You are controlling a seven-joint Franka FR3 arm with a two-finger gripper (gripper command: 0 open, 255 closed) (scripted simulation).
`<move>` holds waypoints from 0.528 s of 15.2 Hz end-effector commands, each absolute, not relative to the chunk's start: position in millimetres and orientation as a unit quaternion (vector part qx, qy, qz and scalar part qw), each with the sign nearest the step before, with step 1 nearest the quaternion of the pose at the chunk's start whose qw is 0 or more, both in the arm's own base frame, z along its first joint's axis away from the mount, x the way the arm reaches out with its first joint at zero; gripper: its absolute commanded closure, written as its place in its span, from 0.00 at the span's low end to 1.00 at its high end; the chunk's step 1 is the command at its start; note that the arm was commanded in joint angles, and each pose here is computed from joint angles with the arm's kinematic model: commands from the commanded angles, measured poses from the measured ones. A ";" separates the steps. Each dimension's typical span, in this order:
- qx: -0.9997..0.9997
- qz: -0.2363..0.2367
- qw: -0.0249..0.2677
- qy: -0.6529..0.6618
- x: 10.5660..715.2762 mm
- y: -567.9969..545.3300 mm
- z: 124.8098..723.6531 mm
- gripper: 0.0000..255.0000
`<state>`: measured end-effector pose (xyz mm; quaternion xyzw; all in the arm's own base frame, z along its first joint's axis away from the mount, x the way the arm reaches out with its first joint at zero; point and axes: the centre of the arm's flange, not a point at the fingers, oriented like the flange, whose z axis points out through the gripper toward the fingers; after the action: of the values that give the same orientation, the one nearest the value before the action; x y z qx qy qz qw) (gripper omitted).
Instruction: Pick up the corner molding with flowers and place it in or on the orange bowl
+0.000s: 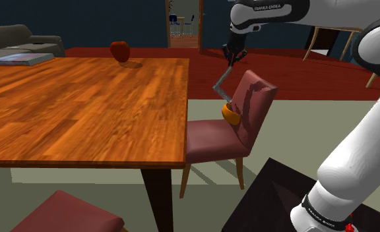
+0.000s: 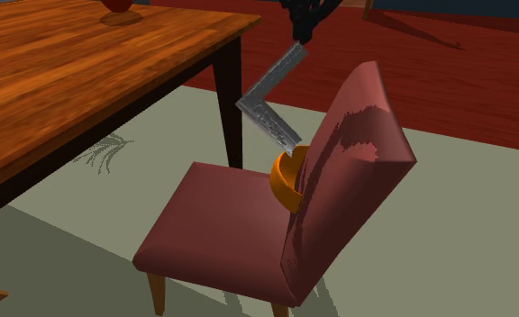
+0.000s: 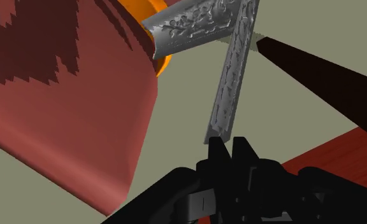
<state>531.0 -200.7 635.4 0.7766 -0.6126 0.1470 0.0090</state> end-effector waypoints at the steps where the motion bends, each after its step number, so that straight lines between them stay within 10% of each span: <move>1: 0.777 0.147 0.009 -0.612 515.0 -214.8 653.1 1.00; 8: 0.777 0.147 0.009 -0.612 468.1 -253.0 702.5 1.00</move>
<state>475.5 -250.6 698.9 0.7765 -0.6126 0.1469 0.0091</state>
